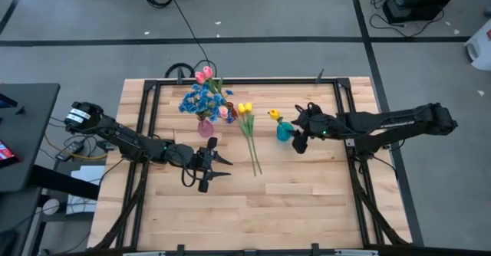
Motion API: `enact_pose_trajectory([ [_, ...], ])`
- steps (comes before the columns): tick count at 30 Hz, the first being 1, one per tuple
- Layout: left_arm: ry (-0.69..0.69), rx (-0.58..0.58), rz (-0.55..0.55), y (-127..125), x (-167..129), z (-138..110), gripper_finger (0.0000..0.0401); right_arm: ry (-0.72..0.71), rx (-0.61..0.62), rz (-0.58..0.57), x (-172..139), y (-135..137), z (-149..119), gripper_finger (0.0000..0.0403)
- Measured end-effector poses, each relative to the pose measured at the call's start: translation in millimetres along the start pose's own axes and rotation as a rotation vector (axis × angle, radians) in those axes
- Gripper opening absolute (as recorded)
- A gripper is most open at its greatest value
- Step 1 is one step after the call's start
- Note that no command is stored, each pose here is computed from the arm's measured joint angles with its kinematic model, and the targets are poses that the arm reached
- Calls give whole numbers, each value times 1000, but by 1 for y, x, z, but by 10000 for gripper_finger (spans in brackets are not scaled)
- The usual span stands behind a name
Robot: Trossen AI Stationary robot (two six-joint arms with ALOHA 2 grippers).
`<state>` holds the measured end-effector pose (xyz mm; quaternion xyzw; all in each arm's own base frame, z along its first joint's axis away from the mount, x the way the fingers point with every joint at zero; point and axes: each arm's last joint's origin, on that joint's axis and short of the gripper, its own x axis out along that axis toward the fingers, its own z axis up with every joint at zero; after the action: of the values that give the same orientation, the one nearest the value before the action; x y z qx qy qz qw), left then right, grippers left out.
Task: Sort flowers into vase by color
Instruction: Adjust the blue vase
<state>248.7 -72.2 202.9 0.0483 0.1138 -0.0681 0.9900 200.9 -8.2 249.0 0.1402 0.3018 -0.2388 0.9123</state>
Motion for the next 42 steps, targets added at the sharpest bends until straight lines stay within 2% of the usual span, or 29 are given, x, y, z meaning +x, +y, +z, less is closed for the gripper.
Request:
enact_pose_trajectory([
  [3, 0, 2, 0, 0, 0, 0, 163, 82, 91, 68, 0, 5, -7, 218],
  [5, 0, 3, 0, 0, 0, 0, 163, 150, 104, 103, 5, 12, -13, 214],
  [8, -10, 2, 0, 0, 0, 1, 163, 228, 65, 100, 18, 25, -25, 207],
  [13, -16, 1, 1, 0, 0, 2, 163, 260, -21, 40, 46, 40, -52, 200],
  [15, -15, 2, 1, 0, 0, 1, 163, 254, -52, 9, 56, 43, -60, 199],
  [19, -14, 3, 1, 0, 0, 1, 163, 252, -148, -125, 71, 41, -76, 199],
  [24, -13, 4, 1, 0, 0, 1, 163, 212, -197, -229, 81, 38, -84, 198],
  [29, -13, 8, 1, 0, 0, 1, 163, 179, -256, -298, 85, 35, -87, 198],
  [42, -8, 7, 0, 0, 0, 1, 163, 83, -257, -403, 123, 20, -82, 196],
])
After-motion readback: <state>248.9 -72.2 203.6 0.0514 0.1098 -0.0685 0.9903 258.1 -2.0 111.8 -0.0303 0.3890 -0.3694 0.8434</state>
